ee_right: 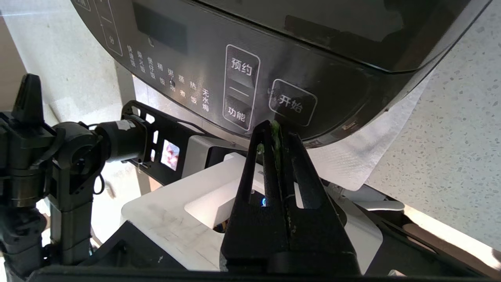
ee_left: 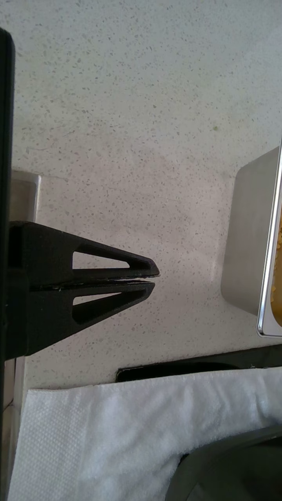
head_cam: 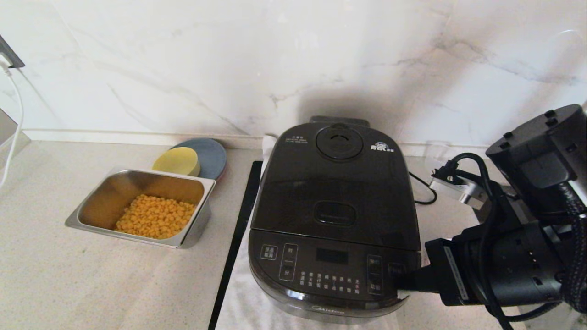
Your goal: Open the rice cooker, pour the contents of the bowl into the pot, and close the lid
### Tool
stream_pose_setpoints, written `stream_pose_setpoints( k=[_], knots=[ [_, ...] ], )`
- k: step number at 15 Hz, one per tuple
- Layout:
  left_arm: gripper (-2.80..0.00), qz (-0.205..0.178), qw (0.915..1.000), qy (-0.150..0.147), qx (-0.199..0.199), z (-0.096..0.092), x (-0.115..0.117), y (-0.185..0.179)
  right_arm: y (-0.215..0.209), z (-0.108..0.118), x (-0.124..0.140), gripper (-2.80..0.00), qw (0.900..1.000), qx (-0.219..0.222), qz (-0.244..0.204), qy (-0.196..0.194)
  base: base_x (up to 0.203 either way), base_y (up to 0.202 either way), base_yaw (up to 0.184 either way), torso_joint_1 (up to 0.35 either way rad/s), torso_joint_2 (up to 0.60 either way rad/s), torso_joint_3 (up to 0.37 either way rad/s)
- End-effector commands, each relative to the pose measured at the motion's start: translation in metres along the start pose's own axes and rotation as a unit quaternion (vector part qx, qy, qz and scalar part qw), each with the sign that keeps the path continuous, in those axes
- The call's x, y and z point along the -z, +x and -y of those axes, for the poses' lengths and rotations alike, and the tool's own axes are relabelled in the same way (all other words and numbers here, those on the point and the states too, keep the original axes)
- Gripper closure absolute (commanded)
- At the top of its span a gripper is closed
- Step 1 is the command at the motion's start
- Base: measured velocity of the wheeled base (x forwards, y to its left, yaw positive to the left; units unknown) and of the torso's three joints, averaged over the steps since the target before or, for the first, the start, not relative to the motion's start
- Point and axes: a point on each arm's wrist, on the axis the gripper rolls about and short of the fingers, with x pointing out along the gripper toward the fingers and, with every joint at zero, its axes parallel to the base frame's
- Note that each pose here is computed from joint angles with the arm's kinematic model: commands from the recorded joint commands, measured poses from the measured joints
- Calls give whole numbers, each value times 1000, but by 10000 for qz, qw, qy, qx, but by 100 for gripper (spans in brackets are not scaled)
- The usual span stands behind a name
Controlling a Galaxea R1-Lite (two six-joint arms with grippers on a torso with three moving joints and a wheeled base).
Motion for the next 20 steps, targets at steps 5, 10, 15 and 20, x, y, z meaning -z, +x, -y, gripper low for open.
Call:
stream_pose_setpoints(
  k=[5,10,15,20],
  knots=[
    [0,0,10000,2,-1,0,0,0,-6,0,-1,0,10000,-52,71,29,0,0,0,0,0,0],
    [0,0,10000,2,-1,0,0,0,-10,3,-2,0,9998,-48,145,84,0,0,0,0,0,0],
    [0,0,10000,2,2,0,0,0,-9,3,-3,0,9998,-46,141,92,0,0,0,0,0,0],
    [0,6,10000,2,-1,0,0,0,0,2,-7,0,9997,-83,198,92,0,0,0,0,0,0]
  ],
)
